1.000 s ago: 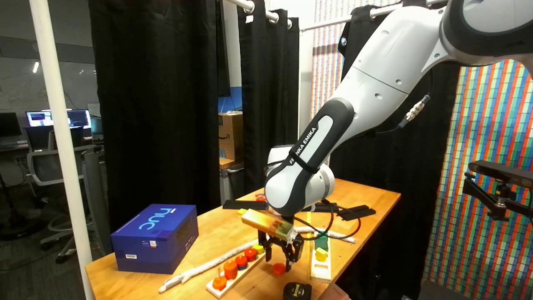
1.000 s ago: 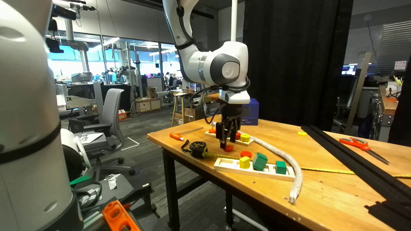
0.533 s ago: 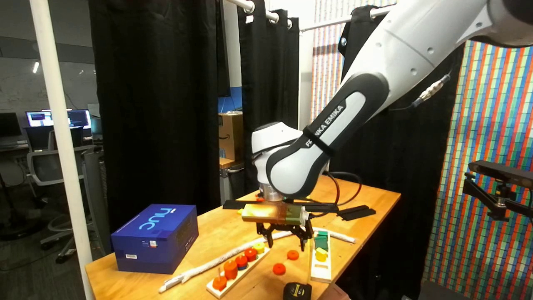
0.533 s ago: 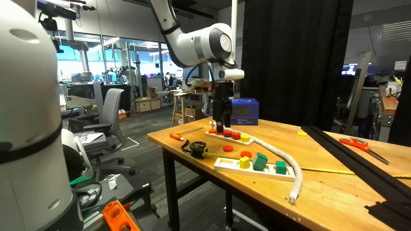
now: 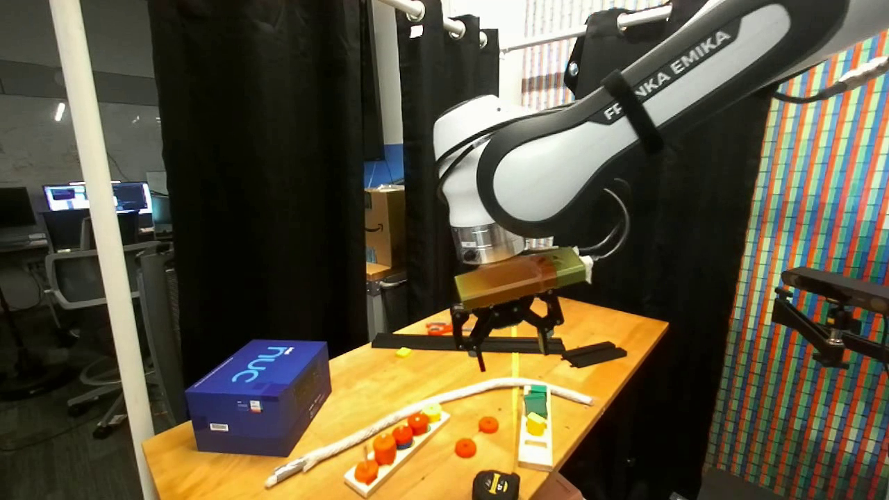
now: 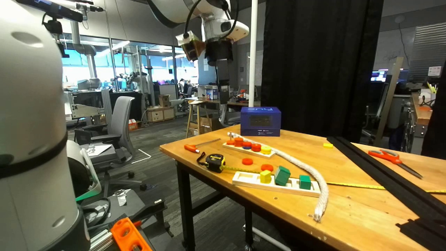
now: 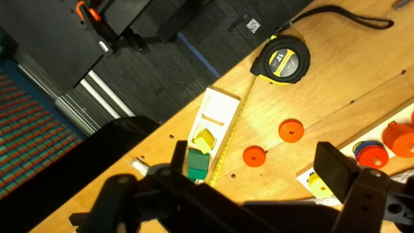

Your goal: Unhang the orange object from the third column of the object and put it on the table

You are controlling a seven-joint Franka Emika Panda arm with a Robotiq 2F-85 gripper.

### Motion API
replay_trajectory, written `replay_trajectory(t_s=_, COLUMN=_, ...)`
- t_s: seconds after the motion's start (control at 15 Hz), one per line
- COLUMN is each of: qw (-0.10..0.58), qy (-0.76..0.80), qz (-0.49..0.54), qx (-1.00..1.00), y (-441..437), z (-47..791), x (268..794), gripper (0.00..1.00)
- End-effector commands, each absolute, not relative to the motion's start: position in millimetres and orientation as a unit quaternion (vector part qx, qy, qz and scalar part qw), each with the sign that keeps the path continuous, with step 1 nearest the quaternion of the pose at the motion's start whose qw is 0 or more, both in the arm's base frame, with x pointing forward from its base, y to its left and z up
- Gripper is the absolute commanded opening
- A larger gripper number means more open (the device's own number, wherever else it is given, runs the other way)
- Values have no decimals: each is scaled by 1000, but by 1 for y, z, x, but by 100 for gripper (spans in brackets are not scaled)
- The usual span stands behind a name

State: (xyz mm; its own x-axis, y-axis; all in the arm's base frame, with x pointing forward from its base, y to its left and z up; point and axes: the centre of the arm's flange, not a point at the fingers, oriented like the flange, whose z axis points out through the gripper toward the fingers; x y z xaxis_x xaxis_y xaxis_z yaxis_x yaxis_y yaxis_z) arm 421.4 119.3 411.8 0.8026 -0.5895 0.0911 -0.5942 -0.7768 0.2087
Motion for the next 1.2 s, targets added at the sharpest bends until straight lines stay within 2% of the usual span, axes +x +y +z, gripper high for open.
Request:
replay_trajectory(t_s=0.0, qw=90, qy=-221, qz=5, qx=971, y=83, z=455, x=392, gripper=100)
replay_trajectory(t_s=0.47, qw=42, qy=-61, qz=4, qx=997, y=24, z=526, x=363, gripper=100)
replay_trajectory(t_s=0.93, qw=-9, qy=-13, qz=1, qx=1000, y=-10, z=516, x=355, gripper=100)
replay_trajectory(t_s=1.0, qw=10, qy=-22, qz=2, qx=1000, y=-3, z=520, x=360, gripper=100)
replay_trajectory(t_s=1.13, qw=5, qy=-20, qz=-5, qx=1000, y=-8, z=513, x=359, gripper=100)
